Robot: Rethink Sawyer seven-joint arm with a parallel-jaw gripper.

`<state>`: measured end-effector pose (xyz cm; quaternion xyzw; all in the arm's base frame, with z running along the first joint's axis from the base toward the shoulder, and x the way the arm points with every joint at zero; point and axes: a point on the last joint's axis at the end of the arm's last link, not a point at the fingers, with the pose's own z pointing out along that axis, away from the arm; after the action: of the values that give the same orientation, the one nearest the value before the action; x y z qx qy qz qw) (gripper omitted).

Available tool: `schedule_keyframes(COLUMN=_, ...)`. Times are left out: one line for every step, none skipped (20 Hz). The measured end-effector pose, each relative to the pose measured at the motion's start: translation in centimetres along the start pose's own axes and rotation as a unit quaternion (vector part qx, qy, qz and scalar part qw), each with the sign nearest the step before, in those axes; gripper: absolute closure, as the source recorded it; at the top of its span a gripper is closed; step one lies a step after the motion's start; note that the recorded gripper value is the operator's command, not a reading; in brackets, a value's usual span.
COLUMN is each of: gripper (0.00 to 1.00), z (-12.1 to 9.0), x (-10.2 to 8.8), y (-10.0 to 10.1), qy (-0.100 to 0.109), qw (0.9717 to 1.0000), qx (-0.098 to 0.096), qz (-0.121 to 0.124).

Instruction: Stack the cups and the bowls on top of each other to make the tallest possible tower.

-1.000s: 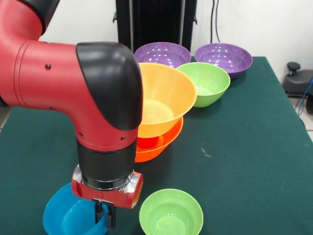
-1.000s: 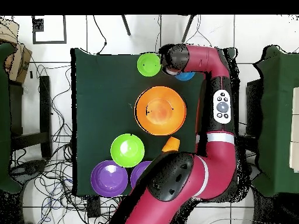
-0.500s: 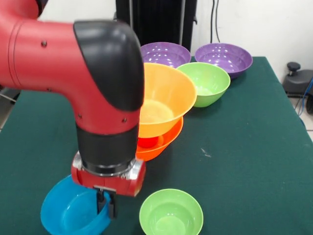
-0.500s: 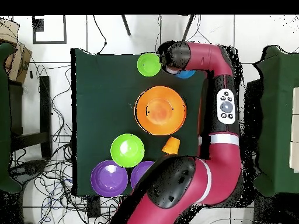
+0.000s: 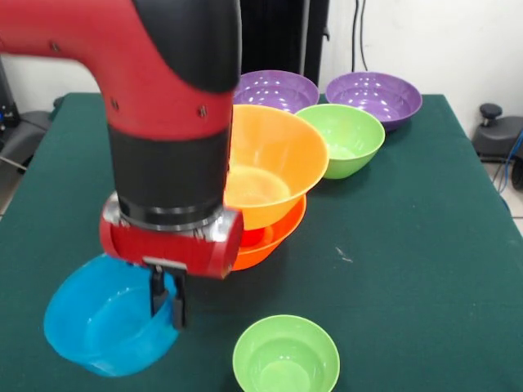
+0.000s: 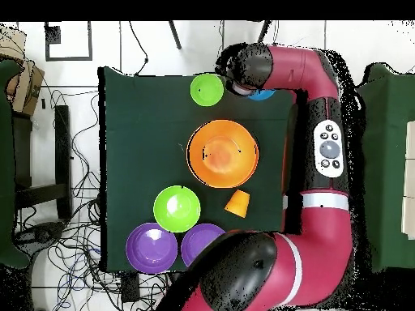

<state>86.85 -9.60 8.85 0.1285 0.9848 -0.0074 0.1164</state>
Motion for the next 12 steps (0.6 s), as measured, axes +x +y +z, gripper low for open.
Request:
schedule_keyframes(gripper=1.00, z=-1.0, x=-0.4, y=0.0, qy=-0.004, qw=1.0000, qx=-0.001, qz=0.001)
schedule_keyframes(gripper=1.00, z=-1.6, x=-0.7, y=0.0, qy=-0.007, qw=1.0000, qx=-0.003, qz=0.002)
schedule_keyframes(gripper=1.00, z=-2.0, x=-0.9, y=0.0, qy=-0.009, qw=0.9999, qx=-0.003, qz=0.003)
schedule_keyframes(gripper=1.00, z=-3.1, x=-1.4, y=-0.1, qy=-0.015, qw=0.9999, qx=-0.006, qz=0.006)
schedule_keyframes(gripper=1.00, z=-3.9, x=-1.8, y=-0.1, qy=-0.019, qw=0.9998, qx=-0.008, qz=0.008)
schedule_keyframes(gripper=1.00, z=-4.3, x=-2.0, y=-0.1, qy=-0.022, qw=0.9997, qx=-0.009, qz=0.009)
schedule_keyframes(gripper=1.00, z=-5.2, x=-2.5, y=-0.1, qy=-0.026, qw=0.9995, qx=-0.012, qz=0.011)
schedule_keyframes(gripper=1.00, z=-5.7, x=-2.7, y=-0.1, qy=-0.029, qw=0.9994, qx=-0.013, qz=0.012)
schedule_keyframes(gripper=1.00, z=-6.2, x=-2.9, y=-0.1, qy=-0.031, qw=0.9993, qx=-0.014, qz=0.013)
schedule_keyframes(gripper=1.00, z=-6.9, x=-3.0, y=0.0, qy=-0.032, qw=0.9992, qx=-0.016, qz=0.014)
schedule_keyframes(gripper=1.00, z=-7.8, x=-3.0, y=0.0, qy=-0.033, qw=0.9992, qx=-0.018, qz=0.015)
schedule_keyframes(gripper=1.00, z=-8.3, x=-3.0, y=0.0, qy=-0.033, qw=0.9992, qx=-0.019, qz=0.014)
